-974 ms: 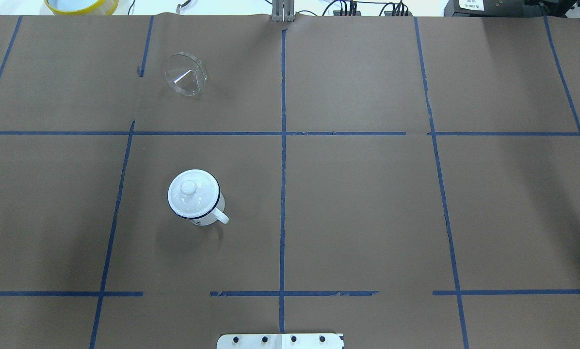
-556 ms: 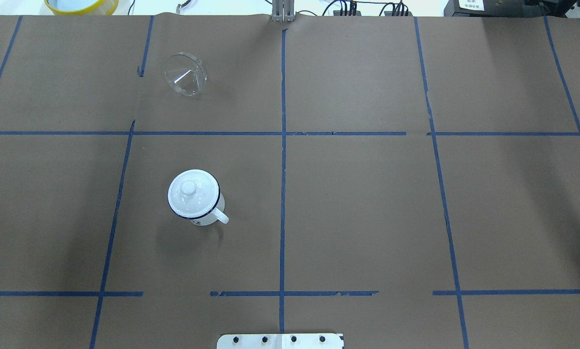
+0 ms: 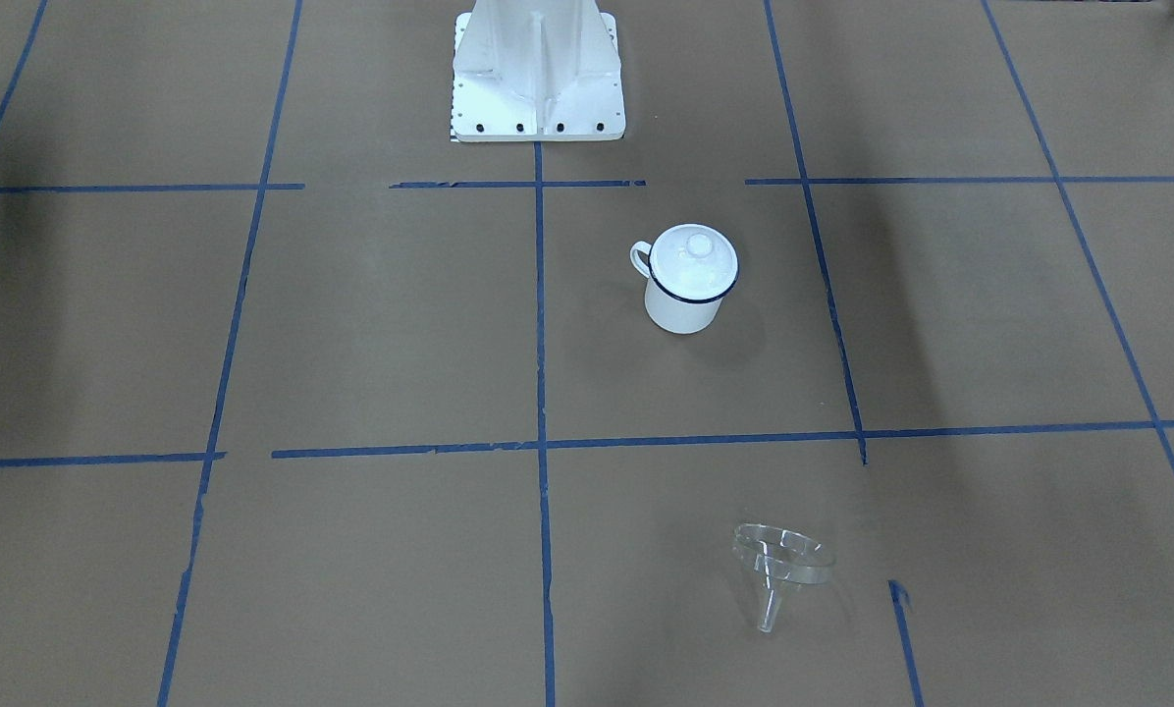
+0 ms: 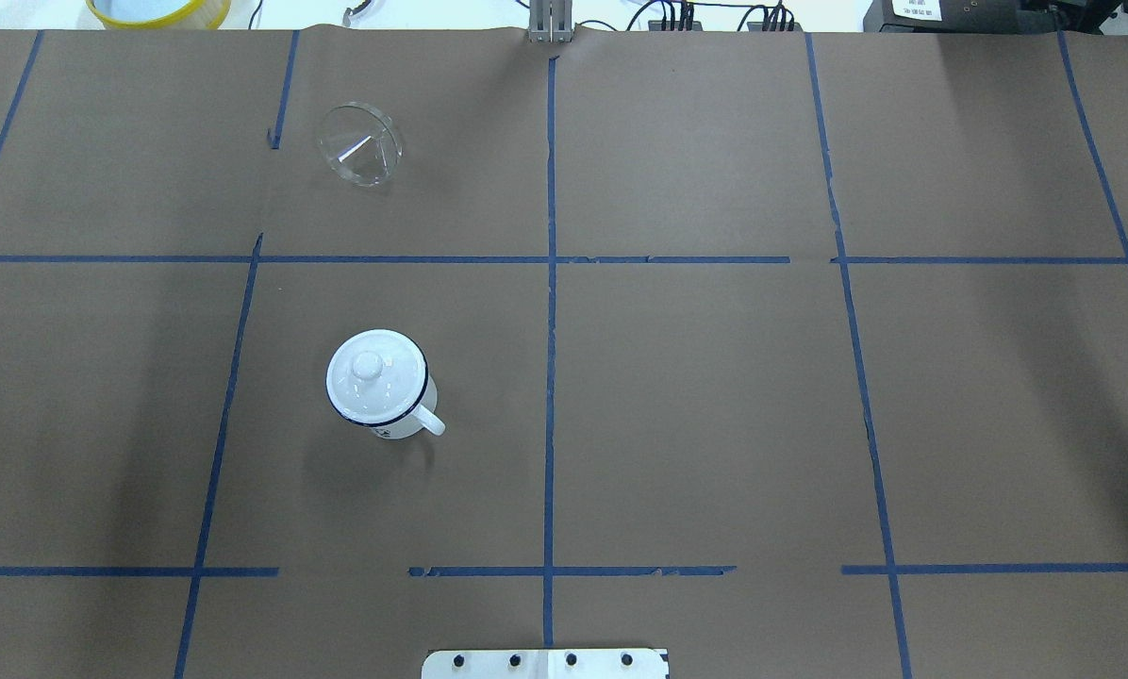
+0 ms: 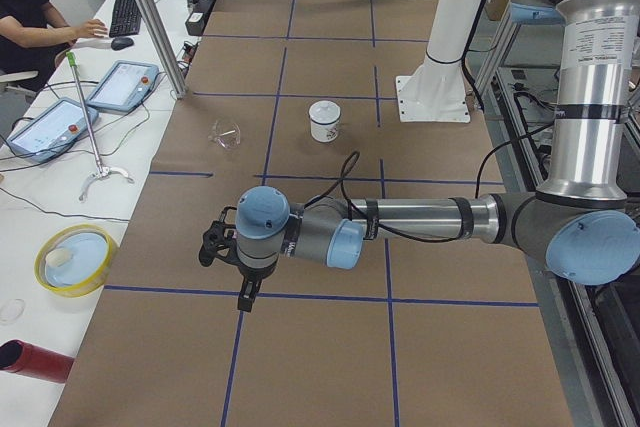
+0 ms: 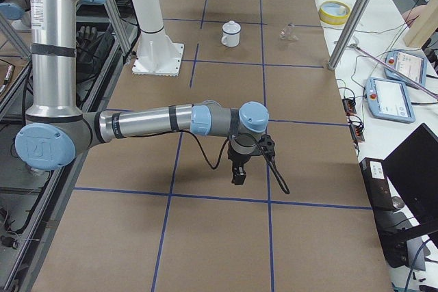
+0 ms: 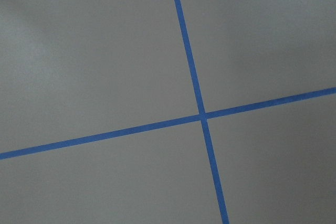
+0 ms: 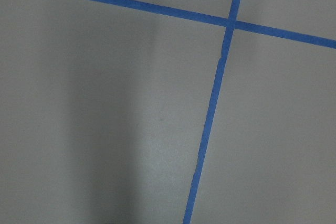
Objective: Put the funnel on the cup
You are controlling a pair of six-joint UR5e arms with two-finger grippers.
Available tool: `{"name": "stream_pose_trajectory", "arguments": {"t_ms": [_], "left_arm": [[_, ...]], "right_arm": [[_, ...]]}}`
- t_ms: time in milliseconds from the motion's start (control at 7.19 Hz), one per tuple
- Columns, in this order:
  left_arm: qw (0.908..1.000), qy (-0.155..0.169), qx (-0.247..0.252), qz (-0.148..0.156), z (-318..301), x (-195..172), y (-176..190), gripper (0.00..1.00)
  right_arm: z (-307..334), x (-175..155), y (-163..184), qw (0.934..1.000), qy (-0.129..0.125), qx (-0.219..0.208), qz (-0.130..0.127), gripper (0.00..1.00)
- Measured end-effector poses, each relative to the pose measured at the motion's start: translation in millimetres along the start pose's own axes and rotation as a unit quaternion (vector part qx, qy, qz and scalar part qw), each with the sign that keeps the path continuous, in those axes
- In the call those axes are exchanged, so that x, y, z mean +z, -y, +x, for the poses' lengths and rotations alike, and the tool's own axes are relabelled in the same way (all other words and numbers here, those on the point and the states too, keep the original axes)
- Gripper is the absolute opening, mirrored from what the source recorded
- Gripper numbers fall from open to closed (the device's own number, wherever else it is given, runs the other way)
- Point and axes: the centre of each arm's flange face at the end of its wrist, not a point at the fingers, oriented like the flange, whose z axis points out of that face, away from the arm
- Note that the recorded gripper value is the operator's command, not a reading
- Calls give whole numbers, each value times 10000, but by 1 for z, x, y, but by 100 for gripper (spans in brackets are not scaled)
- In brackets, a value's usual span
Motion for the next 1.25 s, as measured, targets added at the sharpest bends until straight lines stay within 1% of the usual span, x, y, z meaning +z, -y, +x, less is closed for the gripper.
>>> {"name": "stream_pose_trajectory", "arguments": {"t_ms": [139, 278, 417, 556, 695, 834, 974, 1113, 1252], "left_arm": [[9996, -39, -110, 241, 14, -9, 6, 100], [9992, -148, -104, 358, 44, -15, 14, 100], [9987, -309, -211, 332, 85, -11, 22, 100], [9971, -475, -536, 237, 134, -4, 28, 100], [9936, -647, -922, 89, 197, 5, 30, 100], [9872, -790, -1386, -64, 254, 13, 36, 100], [9783, -892, -1853, -255, 313, 20, 46, 100], [9715, -813, -2190, -402, 378, 29, 59, 100], [9668, -558, -2452, -456, 439, 37, 69, 100]], "right_arm": [[0, 0, 0, 10000, 0, -1, 0, 100], [0, 0, 0, 10000, 0, -1, 0, 100], [0, 0, 0, 10000, 0, 3, 0, 100], [0, 0, 0, 10000, 0, 3, 0, 100], [0, 0, 0, 10000, 0, 0, 0, 100], [0, 0, 0, 10000, 0, 0, 0, 100], [0, 0, 0, 10000, 0, 3, 0, 100], [0, 0, 0, 10000, 0, 4, 0, 100], [0, 0, 0, 10000, 0, 5, 0, 100]]}}
